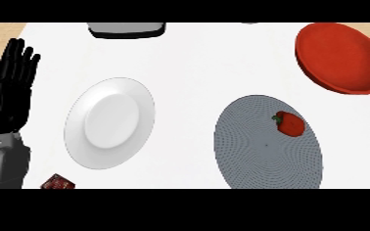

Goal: Pick the sweet potato from the placemat and place it in the bowl

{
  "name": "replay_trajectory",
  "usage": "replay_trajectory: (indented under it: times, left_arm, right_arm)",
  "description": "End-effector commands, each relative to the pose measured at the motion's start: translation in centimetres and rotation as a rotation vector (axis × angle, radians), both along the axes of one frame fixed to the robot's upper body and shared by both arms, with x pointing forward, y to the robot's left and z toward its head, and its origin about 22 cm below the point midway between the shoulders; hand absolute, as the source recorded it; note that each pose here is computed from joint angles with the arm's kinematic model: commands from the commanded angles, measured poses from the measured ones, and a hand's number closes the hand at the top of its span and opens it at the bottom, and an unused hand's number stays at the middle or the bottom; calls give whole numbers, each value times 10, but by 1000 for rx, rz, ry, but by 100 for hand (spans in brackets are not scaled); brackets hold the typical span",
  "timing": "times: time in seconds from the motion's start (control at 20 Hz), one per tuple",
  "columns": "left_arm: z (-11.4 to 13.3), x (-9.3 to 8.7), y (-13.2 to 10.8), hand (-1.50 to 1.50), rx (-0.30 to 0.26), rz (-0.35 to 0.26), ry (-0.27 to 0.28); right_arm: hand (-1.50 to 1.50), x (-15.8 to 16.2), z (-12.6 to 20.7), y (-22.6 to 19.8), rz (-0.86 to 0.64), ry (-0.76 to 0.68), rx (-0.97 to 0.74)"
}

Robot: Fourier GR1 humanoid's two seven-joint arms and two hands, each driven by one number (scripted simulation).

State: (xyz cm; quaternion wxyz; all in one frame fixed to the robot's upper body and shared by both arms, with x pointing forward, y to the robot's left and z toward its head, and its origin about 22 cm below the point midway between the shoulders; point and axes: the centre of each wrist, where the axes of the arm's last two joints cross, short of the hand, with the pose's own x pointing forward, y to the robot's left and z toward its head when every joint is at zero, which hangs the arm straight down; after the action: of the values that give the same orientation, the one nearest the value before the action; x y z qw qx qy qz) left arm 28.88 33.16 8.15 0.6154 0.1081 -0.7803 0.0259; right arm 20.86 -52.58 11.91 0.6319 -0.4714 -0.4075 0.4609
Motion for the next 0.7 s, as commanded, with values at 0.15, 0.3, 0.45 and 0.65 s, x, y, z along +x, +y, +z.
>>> replay_trajectory:
  times: [0.15, 0.3, 0.45, 0.65]
  left_arm:
    - [2, 4, -2, 0, -8, -6, -10]
    - [4, 4, -2, 0, 4, -19, 5]
    - [6, 6, -3, 0, 4, -34, -2]
    - [2, 12, -13, 0, 4, -54, -6]
  right_arm:
    - [150, -32, 65, -71, 7, -217, 66]
    - [150, -39, 93, -86, 72, -324, 114]
    - [150, -48, 113, -99, 135, -412, 143]
    - [150, -54, 135, -110, 210, -486, 294]
